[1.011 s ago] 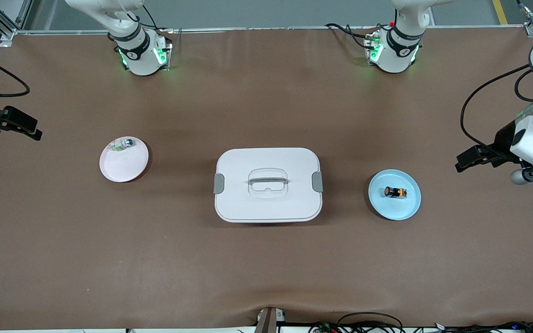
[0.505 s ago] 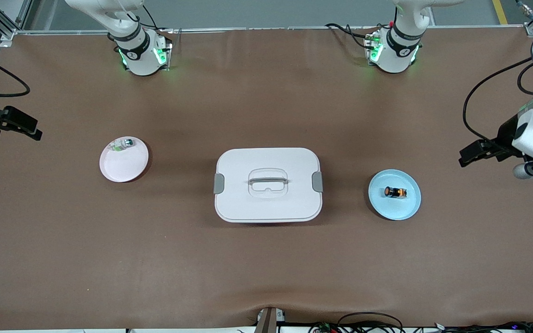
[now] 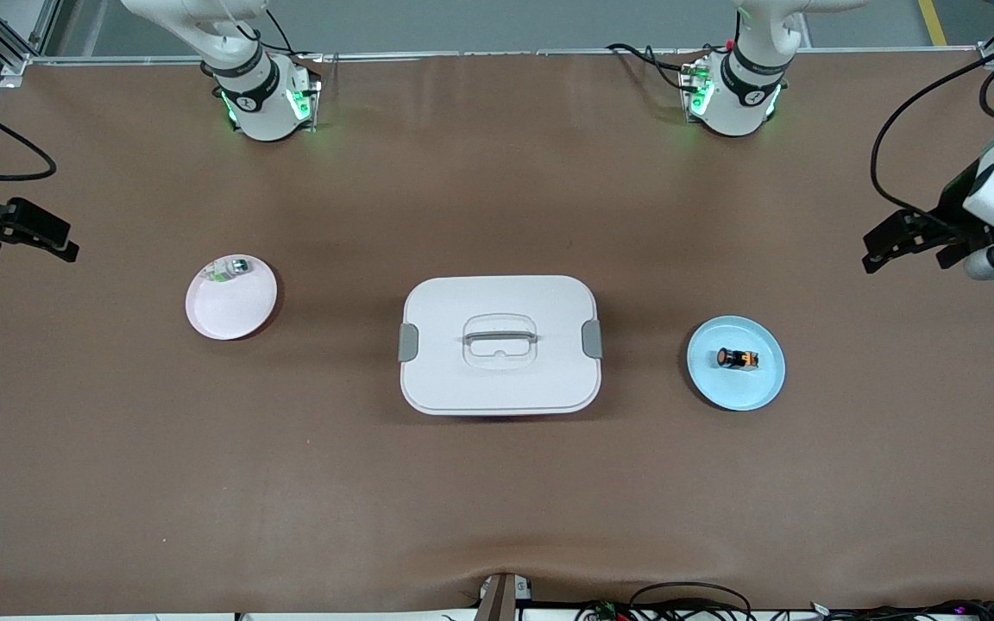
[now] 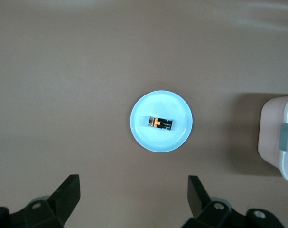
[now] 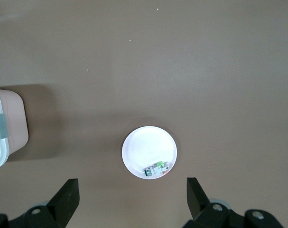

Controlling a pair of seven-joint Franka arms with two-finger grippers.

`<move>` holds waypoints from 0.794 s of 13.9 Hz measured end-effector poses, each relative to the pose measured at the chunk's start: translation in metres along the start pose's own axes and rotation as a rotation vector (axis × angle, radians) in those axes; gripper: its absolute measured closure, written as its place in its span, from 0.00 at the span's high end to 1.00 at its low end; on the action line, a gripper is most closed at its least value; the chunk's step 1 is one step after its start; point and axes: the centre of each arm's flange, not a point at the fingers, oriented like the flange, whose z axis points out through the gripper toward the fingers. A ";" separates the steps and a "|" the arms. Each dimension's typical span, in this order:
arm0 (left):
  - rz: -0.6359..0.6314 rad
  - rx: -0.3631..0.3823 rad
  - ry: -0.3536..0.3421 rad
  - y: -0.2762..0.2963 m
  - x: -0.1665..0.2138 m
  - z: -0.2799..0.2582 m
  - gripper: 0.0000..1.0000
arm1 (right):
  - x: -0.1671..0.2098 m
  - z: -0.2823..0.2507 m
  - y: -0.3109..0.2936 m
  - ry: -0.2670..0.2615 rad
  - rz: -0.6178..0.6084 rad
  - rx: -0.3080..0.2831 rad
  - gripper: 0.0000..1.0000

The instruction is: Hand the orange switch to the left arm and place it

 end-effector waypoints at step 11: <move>0.020 -0.001 0.012 0.001 -0.002 -0.011 1.00 | 0.000 0.000 0.000 0.000 0.000 -0.001 1.00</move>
